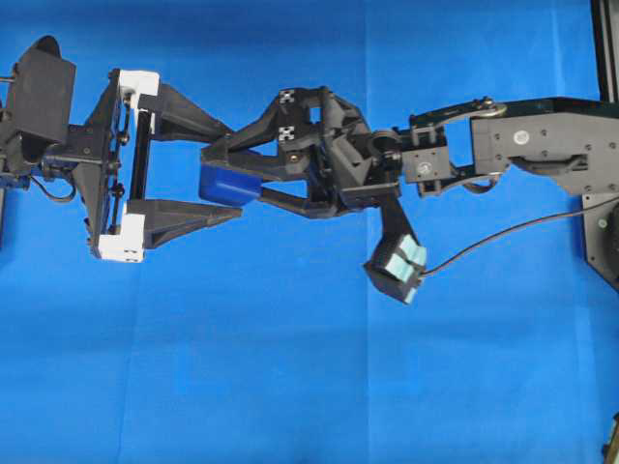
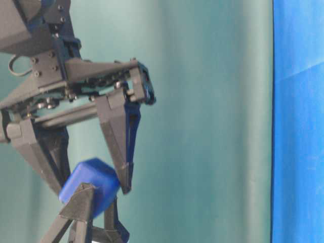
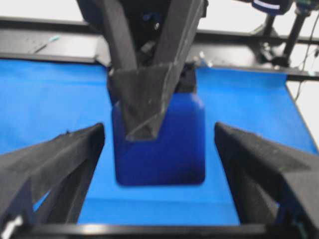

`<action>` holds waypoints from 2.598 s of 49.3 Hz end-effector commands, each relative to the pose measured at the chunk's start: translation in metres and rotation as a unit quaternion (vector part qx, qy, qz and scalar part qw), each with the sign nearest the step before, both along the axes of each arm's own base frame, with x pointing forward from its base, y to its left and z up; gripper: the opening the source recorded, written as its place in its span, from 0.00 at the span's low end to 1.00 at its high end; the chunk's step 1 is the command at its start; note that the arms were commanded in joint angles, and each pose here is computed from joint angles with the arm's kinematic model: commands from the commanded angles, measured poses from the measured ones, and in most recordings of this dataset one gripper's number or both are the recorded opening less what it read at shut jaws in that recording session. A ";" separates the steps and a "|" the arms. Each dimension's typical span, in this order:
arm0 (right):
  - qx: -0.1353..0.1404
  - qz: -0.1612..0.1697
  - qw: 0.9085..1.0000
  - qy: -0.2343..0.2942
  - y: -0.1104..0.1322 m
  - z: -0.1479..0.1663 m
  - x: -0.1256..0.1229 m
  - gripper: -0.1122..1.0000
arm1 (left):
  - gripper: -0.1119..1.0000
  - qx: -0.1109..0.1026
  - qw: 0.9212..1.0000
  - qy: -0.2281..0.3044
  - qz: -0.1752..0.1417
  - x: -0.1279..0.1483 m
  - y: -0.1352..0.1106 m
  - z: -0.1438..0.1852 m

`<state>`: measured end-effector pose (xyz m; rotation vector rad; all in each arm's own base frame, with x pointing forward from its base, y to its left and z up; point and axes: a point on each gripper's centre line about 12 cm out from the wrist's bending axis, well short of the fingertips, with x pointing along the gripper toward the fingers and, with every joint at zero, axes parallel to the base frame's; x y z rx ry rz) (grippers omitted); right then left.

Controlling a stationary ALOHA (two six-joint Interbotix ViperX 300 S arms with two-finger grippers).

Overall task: Handover the blue block to the right arm after grasping it with the left arm, then place it in the designated position.
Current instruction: 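Close the right gripper on the cube and open the left gripper, then pull the cube away to the right with the right gripper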

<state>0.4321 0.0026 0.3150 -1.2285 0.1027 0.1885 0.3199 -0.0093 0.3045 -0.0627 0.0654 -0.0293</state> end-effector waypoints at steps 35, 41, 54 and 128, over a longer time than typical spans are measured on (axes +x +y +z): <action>0.004 -0.031 0.999 -0.008 -0.004 0.022 -0.096 0.59 | 0.94 -0.001 1.000 -0.018 0.001 0.000 0.000 0.012; 0.009 -0.033 0.999 -0.010 -0.005 0.022 -0.098 0.59 | 0.94 0.000 1.000 -0.019 0.000 0.000 0.000 0.013; 0.059 -0.049 0.997 -0.001 -0.006 0.021 -0.099 0.59 | 0.94 0.000 1.000 -0.019 0.000 0.000 0.000 0.013; 0.578 -0.181 0.794 0.056 -0.007 0.015 -0.109 0.59 | 0.94 0.007 1.000 -0.019 0.000 0.001 0.000 0.013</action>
